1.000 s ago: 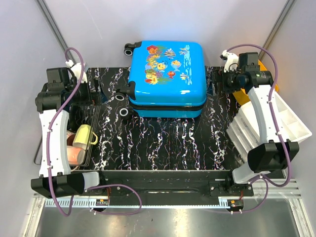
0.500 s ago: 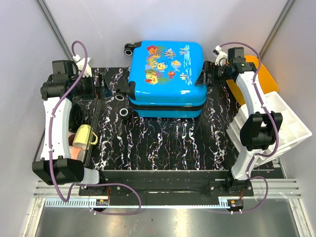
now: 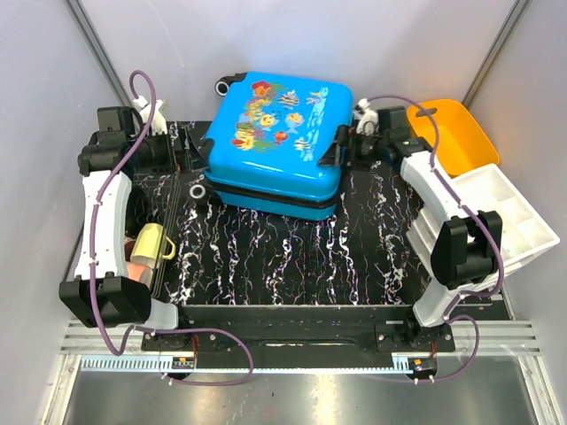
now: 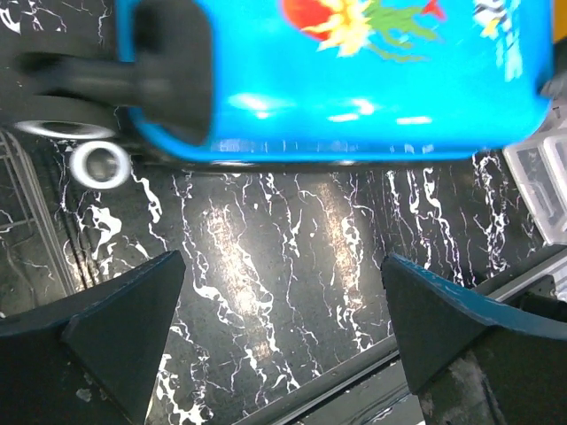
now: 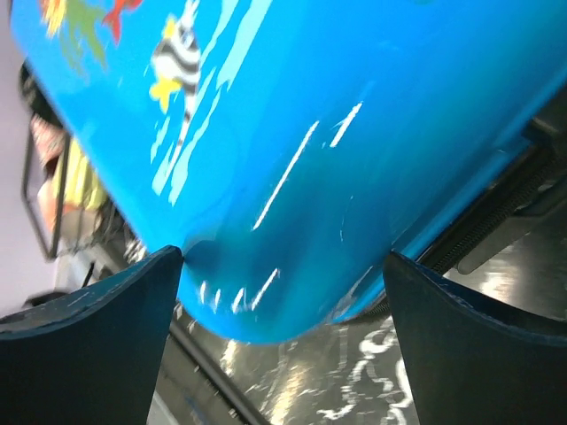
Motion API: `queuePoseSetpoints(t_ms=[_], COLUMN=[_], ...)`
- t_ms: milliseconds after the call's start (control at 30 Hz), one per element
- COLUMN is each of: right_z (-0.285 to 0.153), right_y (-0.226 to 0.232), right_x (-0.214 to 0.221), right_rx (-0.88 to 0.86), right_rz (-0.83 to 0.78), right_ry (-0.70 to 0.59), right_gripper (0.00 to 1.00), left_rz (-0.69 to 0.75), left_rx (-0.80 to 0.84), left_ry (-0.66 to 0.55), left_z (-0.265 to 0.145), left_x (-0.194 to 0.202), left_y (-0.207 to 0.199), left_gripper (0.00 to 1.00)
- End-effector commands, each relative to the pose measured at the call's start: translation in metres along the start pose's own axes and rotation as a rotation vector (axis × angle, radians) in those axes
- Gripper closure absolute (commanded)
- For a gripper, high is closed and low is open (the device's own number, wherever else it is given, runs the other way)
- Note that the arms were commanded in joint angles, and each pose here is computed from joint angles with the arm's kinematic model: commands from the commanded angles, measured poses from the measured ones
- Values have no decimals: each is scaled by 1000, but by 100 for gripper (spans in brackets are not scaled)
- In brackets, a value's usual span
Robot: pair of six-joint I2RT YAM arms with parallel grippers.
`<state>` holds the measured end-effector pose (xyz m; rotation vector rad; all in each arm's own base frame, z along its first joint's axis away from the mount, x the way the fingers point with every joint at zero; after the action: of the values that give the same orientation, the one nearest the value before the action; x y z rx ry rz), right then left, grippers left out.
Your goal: Open, take out, and arrange the luggage
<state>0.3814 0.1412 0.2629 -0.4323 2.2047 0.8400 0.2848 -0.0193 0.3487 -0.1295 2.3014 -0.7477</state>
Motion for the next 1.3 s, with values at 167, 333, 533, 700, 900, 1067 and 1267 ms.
queuePoseSetpoints(t_ms=[167, 333, 533, 700, 900, 1067, 1267], right_z=[-32, -55, -39, -13, 14, 37, 60], right_y=[93, 42, -20, -57, -76, -85, -90], right_x=[-1, -21, -15, 3, 13, 13, 11], right_rx=[-295, -40, 164, 248, 246, 187, 85], right_rz=[-141, -144, -57, -29, 64, 122, 202], right_ry=[-52, -154, -117, -32, -9, -7, -44], right_gripper=[0, 11, 30, 42, 54, 55, 54], left_rz=[-9, -32, -53, -69, -88, -90, -102], left_rx=[102, 128, 75, 36, 52, 48, 43], left_ry=[-96, -122, -138, -125, -104, -93, -72], left_z=[10, 9, 17, 23, 28, 31, 36], left_x=[-41, -39, -31, -28, -25, -21, -10], left_y=[-4, 3, 17, 27, 28, 31, 38], left_gripper=[1, 1, 3, 9, 11, 12, 12])
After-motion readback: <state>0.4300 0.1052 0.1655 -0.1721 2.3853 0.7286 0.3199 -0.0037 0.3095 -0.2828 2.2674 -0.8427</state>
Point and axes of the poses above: each gripper's point midway between its finger pads, its own z axis out along the fingers, its own y axis along the line the jaws close on, x = y × z, the point moved 8 cm from there along -z, back along the fingers, and after that the axes turned 13 degrees about -z, right-handed, at the moved point
